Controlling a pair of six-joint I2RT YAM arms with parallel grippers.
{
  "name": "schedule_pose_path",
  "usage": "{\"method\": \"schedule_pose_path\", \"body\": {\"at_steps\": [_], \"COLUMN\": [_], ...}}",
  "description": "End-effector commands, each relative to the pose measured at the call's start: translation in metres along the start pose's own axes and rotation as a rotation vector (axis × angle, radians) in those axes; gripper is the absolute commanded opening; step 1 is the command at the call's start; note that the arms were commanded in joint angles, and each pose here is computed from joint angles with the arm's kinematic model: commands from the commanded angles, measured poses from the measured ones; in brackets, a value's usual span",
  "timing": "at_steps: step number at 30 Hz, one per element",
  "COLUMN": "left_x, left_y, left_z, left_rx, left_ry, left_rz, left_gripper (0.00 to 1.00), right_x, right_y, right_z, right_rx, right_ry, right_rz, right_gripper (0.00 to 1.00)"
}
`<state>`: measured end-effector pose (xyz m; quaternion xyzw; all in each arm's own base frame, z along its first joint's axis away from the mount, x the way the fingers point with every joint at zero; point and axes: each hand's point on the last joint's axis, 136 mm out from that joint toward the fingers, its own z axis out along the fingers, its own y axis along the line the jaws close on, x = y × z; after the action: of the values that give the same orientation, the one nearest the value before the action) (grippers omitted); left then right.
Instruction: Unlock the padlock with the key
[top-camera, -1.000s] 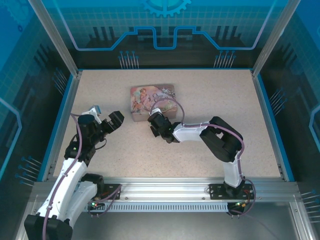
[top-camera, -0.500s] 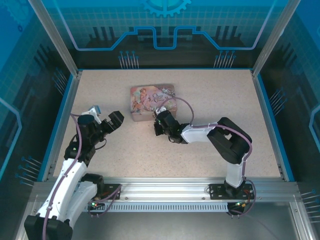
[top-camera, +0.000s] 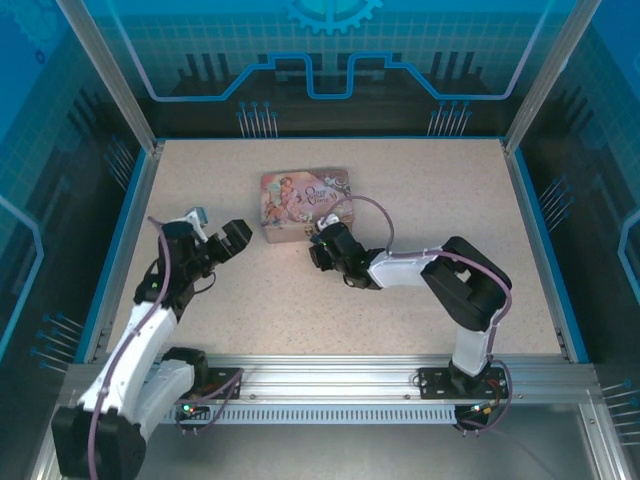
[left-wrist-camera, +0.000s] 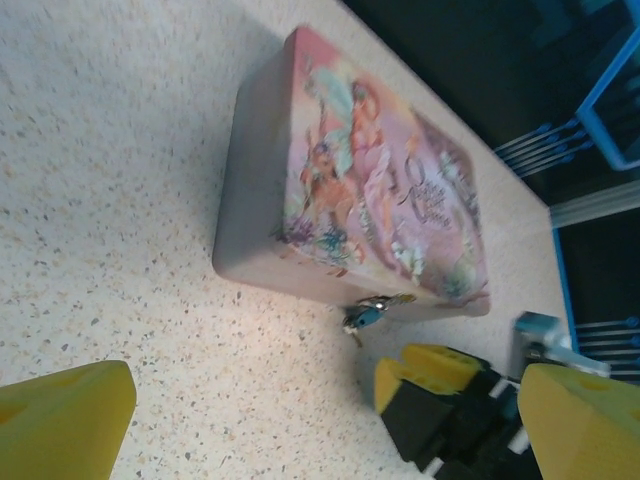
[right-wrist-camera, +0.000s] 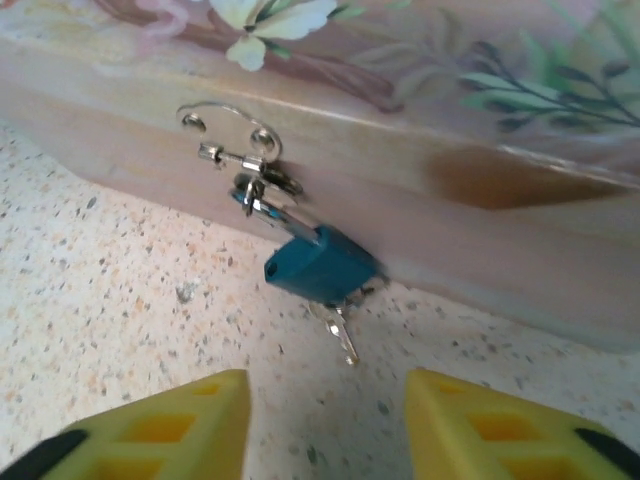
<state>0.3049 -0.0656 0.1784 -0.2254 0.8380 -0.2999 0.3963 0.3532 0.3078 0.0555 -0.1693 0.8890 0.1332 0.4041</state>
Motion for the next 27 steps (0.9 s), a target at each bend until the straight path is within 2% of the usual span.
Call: {"method": "schedule_pose_path", "body": {"at_steps": [1,5,8,13,19,27], "left_x": [-0.008,-0.018,-0.020,-0.018,-0.012,0.004], "left_y": [-0.015,-0.006,-0.002,0.001,-0.003,-0.006], "left_z": [0.022,0.056,0.082,0.116,0.146,0.176], "left_rx": [0.085,0.071,0.081,0.109,0.171,0.170], "left_ry": [0.048,0.072,0.115,0.175,0.245,0.329], "left_rz": [0.022,0.029,0.029,0.001,-0.046,-0.041], "left_gripper": [0.99,0.99,0.99,0.99,0.99,0.98], "right_x": [-0.015,-0.019,-0.023,-0.038,-0.060,-0.074], "right_y": [-0.009,-0.011,-0.022,-0.054,-0.067,-0.072], "right_z": [-0.018,-0.031,-0.041,-0.051,-0.044,-0.006], "right_rx": [-0.051,-0.129,-0.133,-0.177,-0.280,-0.296], "right_ry": [-0.053,-0.054,-0.062,-0.097,-0.080,0.005], "right_rz": [0.014,0.018,0.045,0.220,0.367,0.446], "right_gripper": [0.53,0.67,0.76,0.98,1.00,1.00]}}
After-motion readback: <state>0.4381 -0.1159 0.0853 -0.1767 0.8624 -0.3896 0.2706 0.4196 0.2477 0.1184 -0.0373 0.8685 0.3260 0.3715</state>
